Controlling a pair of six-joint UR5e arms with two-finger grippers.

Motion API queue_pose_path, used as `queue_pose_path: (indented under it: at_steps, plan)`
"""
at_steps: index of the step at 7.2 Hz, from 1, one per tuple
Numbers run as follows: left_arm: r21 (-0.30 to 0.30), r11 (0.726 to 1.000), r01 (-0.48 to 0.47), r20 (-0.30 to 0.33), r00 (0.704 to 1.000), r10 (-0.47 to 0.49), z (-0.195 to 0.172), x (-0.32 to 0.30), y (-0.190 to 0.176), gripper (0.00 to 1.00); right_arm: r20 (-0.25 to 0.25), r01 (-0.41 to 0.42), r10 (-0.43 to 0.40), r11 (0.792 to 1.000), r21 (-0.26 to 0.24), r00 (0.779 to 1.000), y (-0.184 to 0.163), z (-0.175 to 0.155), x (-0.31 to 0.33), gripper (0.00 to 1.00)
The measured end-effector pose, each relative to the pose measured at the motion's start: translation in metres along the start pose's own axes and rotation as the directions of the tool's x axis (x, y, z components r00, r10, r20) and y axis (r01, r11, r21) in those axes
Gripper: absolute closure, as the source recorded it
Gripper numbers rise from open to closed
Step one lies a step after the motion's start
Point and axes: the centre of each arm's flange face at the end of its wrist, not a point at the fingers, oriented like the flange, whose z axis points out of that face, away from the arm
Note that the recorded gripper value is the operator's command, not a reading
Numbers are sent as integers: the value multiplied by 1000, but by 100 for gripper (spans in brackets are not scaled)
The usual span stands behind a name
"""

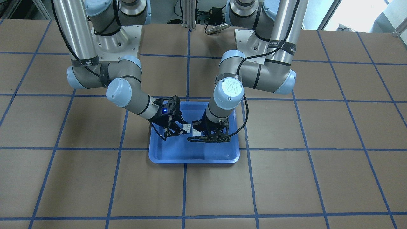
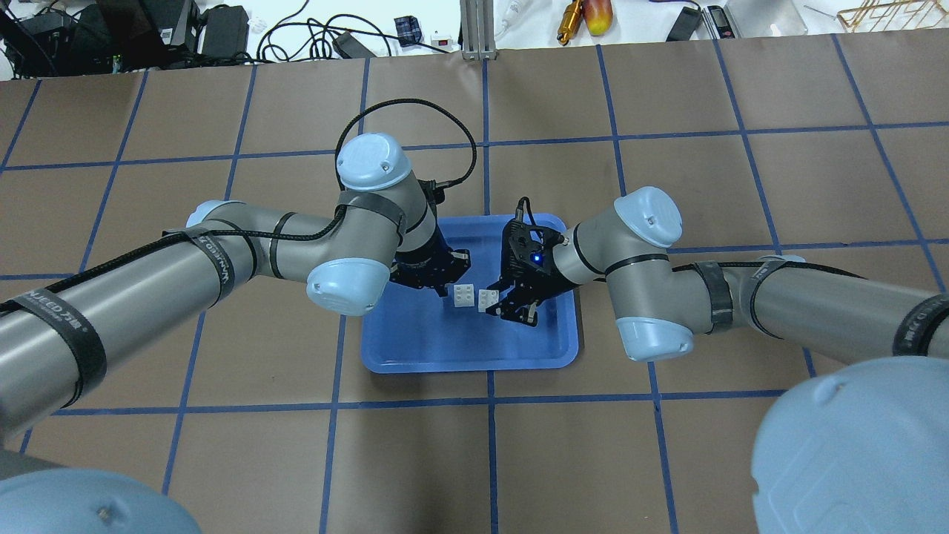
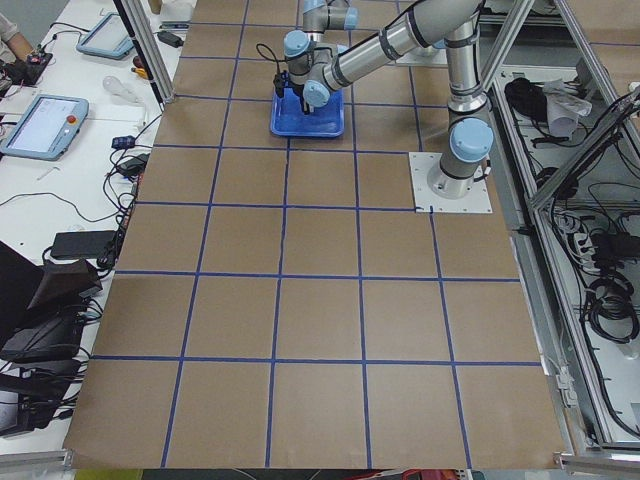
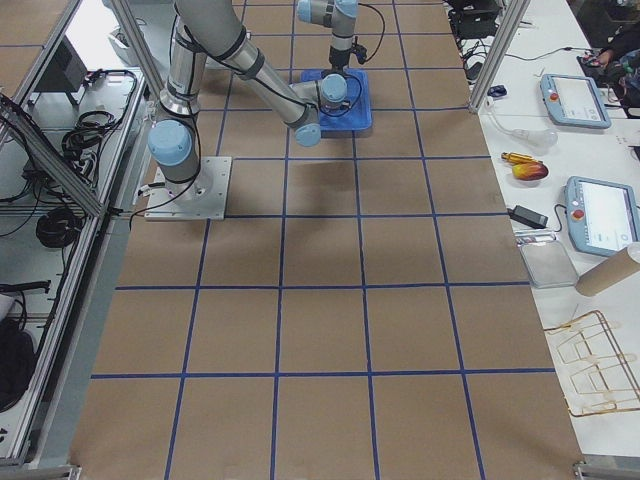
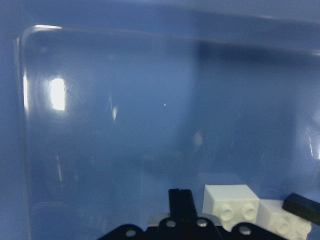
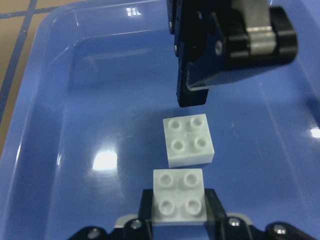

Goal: Assemble white blocks and place on blue tray

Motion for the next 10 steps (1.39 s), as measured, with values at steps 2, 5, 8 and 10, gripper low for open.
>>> queue_pose_path:
  at_steps: [2, 5, 8, 10]
  plan:
    - [0, 1000, -8, 1, 1000, 8, 1, 4, 3, 100, 0, 6, -6, 1000, -1, 1000, -4, 4, -3, 100]
    - [0, 1000, -12, 1, 1000, 12, 1, 6, 4, 100, 0, -1, 1, 1000, -3, 1000, -8, 7, -5, 72]
    - [0, 1000, -13, 1, 1000, 13, 1, 6, 4, 100, 0, -32, 32, 999, -4, 999, -8, 7, -5, 64]
    - [0, 1000, -13, 1, 1000, 13, 1, 6, 5, 100, 0, -50, 50, 999, -6, 999, -8, 7, -5, 61]
